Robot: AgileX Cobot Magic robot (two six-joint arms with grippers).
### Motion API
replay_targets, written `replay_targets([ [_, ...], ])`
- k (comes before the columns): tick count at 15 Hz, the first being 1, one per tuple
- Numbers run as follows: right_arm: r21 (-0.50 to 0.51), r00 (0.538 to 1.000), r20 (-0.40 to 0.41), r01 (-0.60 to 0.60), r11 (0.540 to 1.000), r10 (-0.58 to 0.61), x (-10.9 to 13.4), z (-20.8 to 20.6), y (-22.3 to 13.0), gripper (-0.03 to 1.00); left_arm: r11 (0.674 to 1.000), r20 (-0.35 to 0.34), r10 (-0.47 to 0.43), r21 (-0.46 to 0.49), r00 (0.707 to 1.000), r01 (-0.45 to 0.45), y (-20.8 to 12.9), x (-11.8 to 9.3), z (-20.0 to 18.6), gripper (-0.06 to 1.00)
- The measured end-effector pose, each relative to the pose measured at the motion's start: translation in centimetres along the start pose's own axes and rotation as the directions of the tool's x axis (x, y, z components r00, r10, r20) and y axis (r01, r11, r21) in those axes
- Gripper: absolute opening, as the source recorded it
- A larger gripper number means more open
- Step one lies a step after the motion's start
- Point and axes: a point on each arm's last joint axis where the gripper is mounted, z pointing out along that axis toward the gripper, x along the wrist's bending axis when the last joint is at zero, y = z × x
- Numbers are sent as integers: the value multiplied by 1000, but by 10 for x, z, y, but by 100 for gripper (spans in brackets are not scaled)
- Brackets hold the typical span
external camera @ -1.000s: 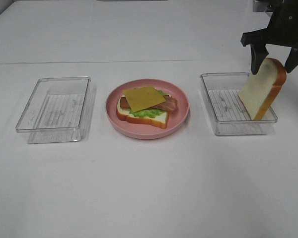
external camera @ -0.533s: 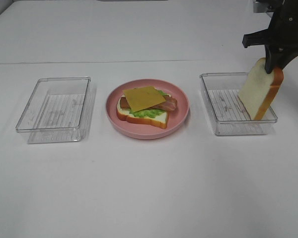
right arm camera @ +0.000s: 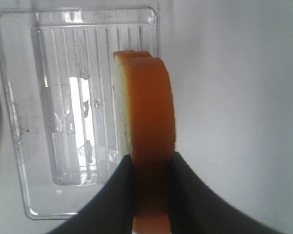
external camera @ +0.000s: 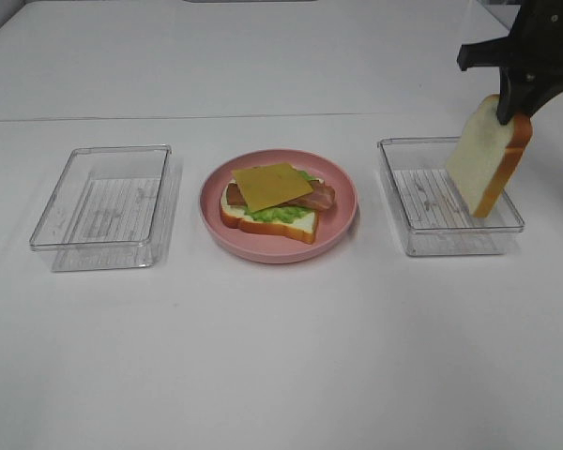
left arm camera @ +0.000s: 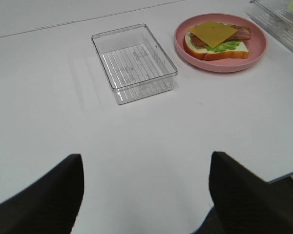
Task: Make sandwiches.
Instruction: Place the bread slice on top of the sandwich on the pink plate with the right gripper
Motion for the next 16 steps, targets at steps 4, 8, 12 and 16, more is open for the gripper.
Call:
replay_targets([
  [4, -109, 966, -259, -41, 993, 11, 23, -66, -16, 18, 1000, 0, 0, 0, 1000, 0, 0, 0, 0, 69],
  [8, -116, 874, -484, -17, 993, -41, 80, -65, -34, 18, 1000, 0, 0, 0, 1000, 0, 0, 0, 0, 69],
  [12, -69, 808, -585, -128, 989, 64, 138, -1, -64, 18, 1000, 0, 0, 0, 1000, 0, 0, 0, 0, 69],
  [16, -86, 741, -654, -277, 957, 156, 139, 28, -70, 17, 1000, 0, 0, 0, 1000, 0, 0, 0, 0, 69],
])
